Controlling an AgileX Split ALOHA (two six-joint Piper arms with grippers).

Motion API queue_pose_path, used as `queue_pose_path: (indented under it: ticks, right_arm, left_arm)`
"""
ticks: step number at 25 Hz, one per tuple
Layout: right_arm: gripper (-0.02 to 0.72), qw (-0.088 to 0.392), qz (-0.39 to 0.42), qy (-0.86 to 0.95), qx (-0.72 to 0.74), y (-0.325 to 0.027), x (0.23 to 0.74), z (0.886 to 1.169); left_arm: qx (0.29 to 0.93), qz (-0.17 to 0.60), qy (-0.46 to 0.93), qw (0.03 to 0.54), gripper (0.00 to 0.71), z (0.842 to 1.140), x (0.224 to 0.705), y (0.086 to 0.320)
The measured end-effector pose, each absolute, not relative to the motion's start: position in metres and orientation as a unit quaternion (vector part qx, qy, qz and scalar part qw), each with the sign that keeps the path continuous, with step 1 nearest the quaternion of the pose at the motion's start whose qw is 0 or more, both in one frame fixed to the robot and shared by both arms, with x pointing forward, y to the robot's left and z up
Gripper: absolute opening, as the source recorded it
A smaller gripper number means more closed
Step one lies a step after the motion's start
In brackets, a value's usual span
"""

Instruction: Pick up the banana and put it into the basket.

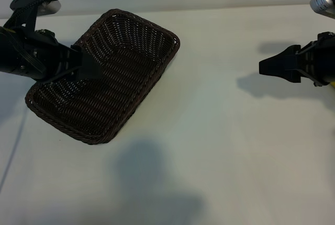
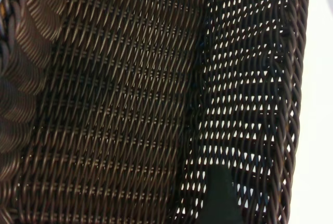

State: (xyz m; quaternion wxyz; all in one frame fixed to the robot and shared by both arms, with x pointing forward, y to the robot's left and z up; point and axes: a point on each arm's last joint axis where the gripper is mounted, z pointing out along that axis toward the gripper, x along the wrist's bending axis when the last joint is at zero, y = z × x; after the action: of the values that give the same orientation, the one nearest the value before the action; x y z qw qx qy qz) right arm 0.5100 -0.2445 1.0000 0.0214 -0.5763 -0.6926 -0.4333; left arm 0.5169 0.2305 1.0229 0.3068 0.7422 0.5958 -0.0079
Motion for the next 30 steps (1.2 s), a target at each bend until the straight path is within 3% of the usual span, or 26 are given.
queue_pose_path:
  ticks: [30]
  right_arm:
    - [0.588, 0.021, -0.433, -0.693, -0.576, -0.2445, 0.5100, 1.0001]
  left_arm:
    - [0.737, 0.008, 0.599, 0.313, 0.551, 1.0236, 0.5199, 0.2316]
